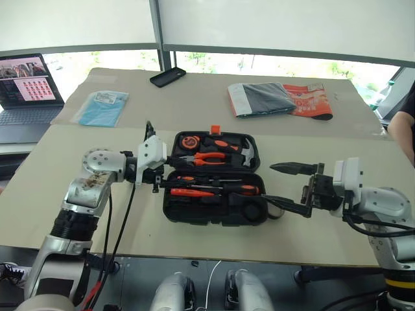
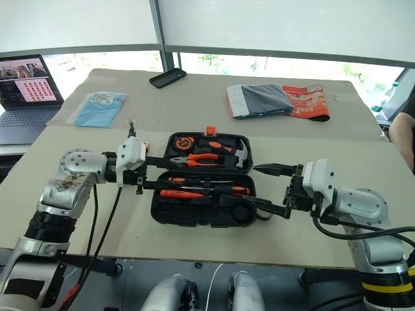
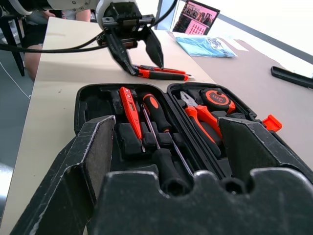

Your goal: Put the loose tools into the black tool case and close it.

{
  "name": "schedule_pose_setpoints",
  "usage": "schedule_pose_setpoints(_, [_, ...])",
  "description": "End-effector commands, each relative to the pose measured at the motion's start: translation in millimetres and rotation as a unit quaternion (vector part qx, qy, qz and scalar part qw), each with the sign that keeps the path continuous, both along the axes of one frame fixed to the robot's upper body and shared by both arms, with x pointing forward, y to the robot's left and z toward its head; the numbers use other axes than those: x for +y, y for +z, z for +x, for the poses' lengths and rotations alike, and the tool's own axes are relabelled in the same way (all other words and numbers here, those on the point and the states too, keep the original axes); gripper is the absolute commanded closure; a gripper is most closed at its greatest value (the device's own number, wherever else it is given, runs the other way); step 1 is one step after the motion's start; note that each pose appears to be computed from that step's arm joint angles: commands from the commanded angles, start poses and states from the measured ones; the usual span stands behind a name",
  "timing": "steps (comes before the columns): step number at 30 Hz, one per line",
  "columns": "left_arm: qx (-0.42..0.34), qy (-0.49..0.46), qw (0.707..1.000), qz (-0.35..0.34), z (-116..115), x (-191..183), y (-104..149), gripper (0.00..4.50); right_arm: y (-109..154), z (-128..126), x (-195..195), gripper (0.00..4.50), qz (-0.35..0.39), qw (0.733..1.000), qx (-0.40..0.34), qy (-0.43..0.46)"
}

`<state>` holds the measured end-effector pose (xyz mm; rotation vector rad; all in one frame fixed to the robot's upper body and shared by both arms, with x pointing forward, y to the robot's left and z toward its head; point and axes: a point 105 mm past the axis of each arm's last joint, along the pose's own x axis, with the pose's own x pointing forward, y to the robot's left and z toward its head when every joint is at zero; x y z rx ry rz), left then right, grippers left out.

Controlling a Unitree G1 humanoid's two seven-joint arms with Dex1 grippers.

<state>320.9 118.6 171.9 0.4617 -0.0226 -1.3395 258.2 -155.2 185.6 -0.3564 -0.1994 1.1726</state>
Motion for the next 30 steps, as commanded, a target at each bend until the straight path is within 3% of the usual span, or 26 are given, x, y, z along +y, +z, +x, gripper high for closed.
schedule_pose_setpoints(1, [0.001, 0.012, 1.000, -0.009, 3.5, 0.7, -10.6, 3.73, 6.5, -0.4, 2.7, 0.61, 0.001, 1.000, -0.018, 0.004])
schedule_pose_setpoints(3, [0.014, 0.016, 1.000, -0.015, 4.8, -1.8, -18.8, 4.46, 6.7, -0.3, 3.7, 0.61, 0.002, 1.000, -0.018, 0.005])
schedule_pose_setpoints(7, [0.024, 0.007, 0.999, 0.027, 2.3, -0.7, -40.4, 4.46, 6.8, -0.9, 3.2, 0.61, 0.003, 1.000, -0.018, 0.005])
schedule_pose_setpoints(11, [0.028, -0.012, 0.999, 0.023, -5.4, -9.4, -50.4, 4.46, 6.2, -0.9, 1.9, 0.61, 0.004, 1.000, -0.018, 0.001])
schedule_pose_setpoints(20, [0.055, 0.018, 0.995, 0.083, -3.2, 2.7, -76.3, 4.46, 3.5, -0.4, 3.0, 0.61, 0.008, 1.000, -0.016, -0.003])
schedule_pose_setpoints(30, [0.097, 0.037, 0.991, 0.080, -10.6, 10.2, -80.8, 4.46, 1.5, 0.9, 3.9, 0.61, 0.010, 1.000, -0.013, 0.001])
